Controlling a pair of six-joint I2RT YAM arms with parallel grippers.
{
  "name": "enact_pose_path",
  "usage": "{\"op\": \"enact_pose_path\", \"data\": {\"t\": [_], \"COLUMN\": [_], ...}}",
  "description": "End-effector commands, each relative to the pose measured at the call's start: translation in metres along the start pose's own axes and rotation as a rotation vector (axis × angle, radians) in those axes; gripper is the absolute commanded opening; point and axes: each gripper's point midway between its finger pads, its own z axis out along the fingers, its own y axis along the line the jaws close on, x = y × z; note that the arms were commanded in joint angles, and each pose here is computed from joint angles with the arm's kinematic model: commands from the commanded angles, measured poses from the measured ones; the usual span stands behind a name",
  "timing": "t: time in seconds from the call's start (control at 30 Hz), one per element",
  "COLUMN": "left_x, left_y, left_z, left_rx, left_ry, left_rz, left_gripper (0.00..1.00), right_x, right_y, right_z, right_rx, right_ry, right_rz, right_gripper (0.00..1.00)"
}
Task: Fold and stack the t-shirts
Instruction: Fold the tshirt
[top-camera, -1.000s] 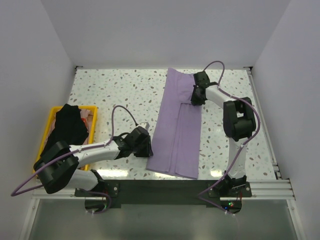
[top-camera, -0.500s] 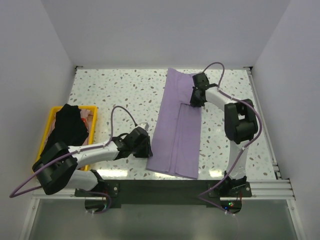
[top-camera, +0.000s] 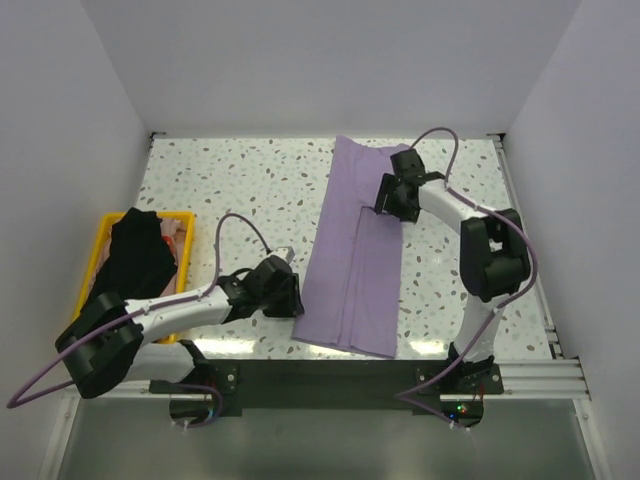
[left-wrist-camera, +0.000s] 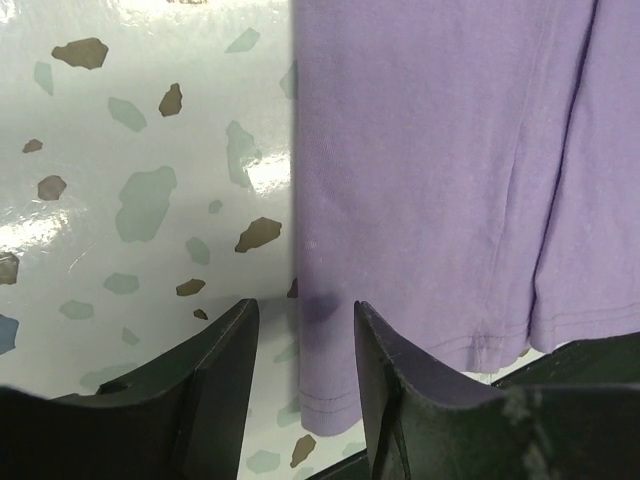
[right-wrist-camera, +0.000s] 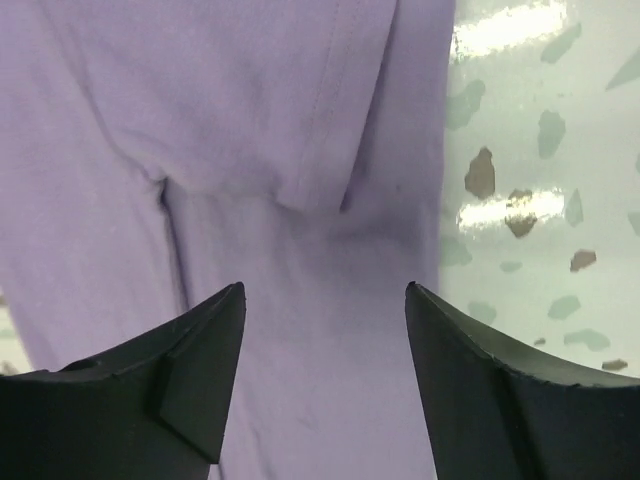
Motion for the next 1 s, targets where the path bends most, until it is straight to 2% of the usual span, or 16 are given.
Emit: {"op": "enact_pose_path", "data": {"t": [0.0, 0.07, 0.1, 0.17, 0.2, 0.27, 0.33, 0.47, 0.53, 0.77, 0.97], "left_x": [-0.008, -0.006, -0.008, -0.016, -0.020, -0.031, -0.026, -0.021, -0.008, 0.023, 0.044], "left_y": [-0.008, -0.010, -0.011, -0.022, -0.028, -0.049, -0.063, -0.100, -0.114, -0.140, -0.153], "left_z": [-0.009, -0.010, -0.011, -0.020, -0.024, -0.034, -0.038, -0.042, -0.036, -0.020, -0.009], "left_rx": [0.027, 0.036, 0.038, 0.064, 0.083, 0.157, 0.194, 0.255, 0.308, 0.393, 0.454], "left_ry": [-0.019, -0.006, -0.008, -0.028, -0.034, -0.047, -0.008, 0.013, 0.058, 0.137, 0.201], "left_rz": [0.025, 0.037, 0.046, 0.081, 0.092, 0.152, 0.211, 0.299, 0.316, 0.339, 0.340], "left_gripper": [0.48, 0.48, 0.47, 0.47, 0.47, 0.47, 0.47, 0.47, 0.47, 0.45, 0.46], "right_x": [-0.003, 0.002, 0.027, 0.042, 0.065, 0.098, 0.119, 0.162, 0.168, 0.148, 0.141], "right_y": [0.006, 0.009, 0.002, 0.013, 0.006, 0.011, 0.011, 0.009, 0.002, -0.023, -0.027], "right_z": [-0.048, -0.072, -0.070, -0.095, -0.095, -0.111, -0.119, -0.145, -0.149, -0.154, -0.144], "right_rx": [-0.084, -0.146, -0.152, -0.228, -0.213, -0.241, -0.238, -0.284, -0.271, -0.144, -0.141], "right_ry": [-0.041, -0.064, -0.018, -0.037, -0.012, 0.006, 0.014, -0.002, -0.015, -0.107, -0.078], "right_rz": [-0.004, -0.005, -0.011, -0.025, -0.039, -0.085, -0.089, -0.095, -0.074, -0.082, -0.066], "right_gripper": [0.70, 0.70, 0.70, 0.69, 0.68, 0.66, 0.59, 0.55, 0.54, 0.55, 0.55]}}
